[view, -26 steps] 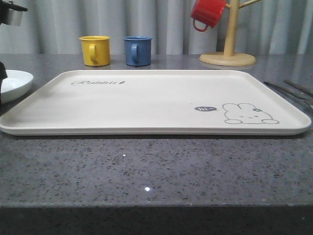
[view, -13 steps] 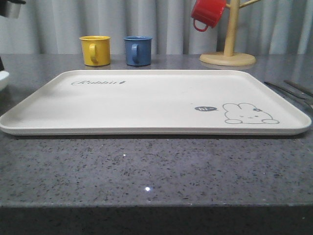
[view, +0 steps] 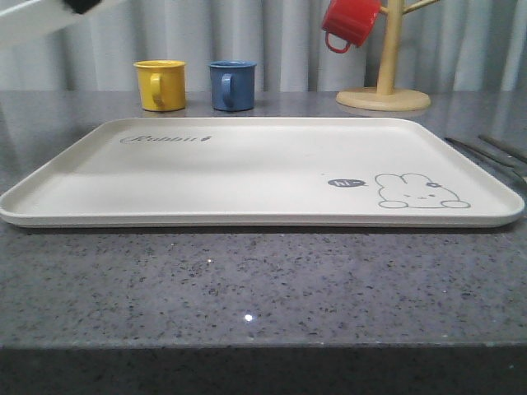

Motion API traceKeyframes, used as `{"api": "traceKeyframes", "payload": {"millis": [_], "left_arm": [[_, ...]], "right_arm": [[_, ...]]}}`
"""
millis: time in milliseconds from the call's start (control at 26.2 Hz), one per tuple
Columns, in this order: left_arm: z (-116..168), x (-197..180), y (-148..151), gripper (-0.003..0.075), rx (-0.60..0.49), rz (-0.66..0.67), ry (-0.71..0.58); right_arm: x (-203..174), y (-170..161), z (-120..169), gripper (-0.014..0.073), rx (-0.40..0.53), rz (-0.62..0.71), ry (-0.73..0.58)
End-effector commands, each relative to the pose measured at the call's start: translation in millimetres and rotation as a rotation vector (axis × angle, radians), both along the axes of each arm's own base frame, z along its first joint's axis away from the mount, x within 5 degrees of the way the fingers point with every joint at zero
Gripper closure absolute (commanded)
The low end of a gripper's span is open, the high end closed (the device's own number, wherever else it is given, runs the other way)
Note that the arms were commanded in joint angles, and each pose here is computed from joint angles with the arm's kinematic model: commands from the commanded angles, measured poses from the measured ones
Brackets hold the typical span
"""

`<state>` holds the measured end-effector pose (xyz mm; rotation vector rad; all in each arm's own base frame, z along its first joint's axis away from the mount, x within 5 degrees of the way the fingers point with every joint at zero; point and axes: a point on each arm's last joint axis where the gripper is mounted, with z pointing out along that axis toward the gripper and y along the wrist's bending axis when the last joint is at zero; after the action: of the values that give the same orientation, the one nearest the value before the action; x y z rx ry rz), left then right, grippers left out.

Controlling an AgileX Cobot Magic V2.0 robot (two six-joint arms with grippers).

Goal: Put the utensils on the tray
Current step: 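Lower the white plate onto the tray and release with the left gripper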

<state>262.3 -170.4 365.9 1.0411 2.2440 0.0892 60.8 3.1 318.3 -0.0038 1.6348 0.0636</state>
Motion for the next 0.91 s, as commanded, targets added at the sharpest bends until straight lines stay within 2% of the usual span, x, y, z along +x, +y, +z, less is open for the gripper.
{"api": "traceKeyframes", "payload": {"millis": [0,152,381,457,610,686,877], "left_arm": [[7,-11,-32,0.0738,-0.046,-0.108,-0.045],[-19,-14,-62,0.0738,-0.037,-0.165,0.05],[-50,-3,-76,0.0728,-0.019,-0.154,0.152],[-54,-1,-77,0.0672,-0.013,-0.153,0.162],[-54,-1,-78,0.0432,-0.017,-0.154,0.156],[-46,0,-79,0.0347,-0.033,-0.15,0.149],[-14,-4,-71,0.0356,-0.12,-0.152,0.055]], "right_arm": [[0,-1,18,0.0013,0.001,-0.008,-0.104],[0,-1,18,0.0013,0.001,-0.008,-0.104],[0,-1,18,0.0013,0.001,-0.008,-0.104],[0,-1,18,0.0013,0.001,-0.008,-0.104],[0,-1,18,0.0013,0.001,-0.008,-0.104],[0,-1,18,0.0013,0.001,-0.008,-0.104],[0,-1,18,0.0013,0.001,-0.008,-0.104]]}}
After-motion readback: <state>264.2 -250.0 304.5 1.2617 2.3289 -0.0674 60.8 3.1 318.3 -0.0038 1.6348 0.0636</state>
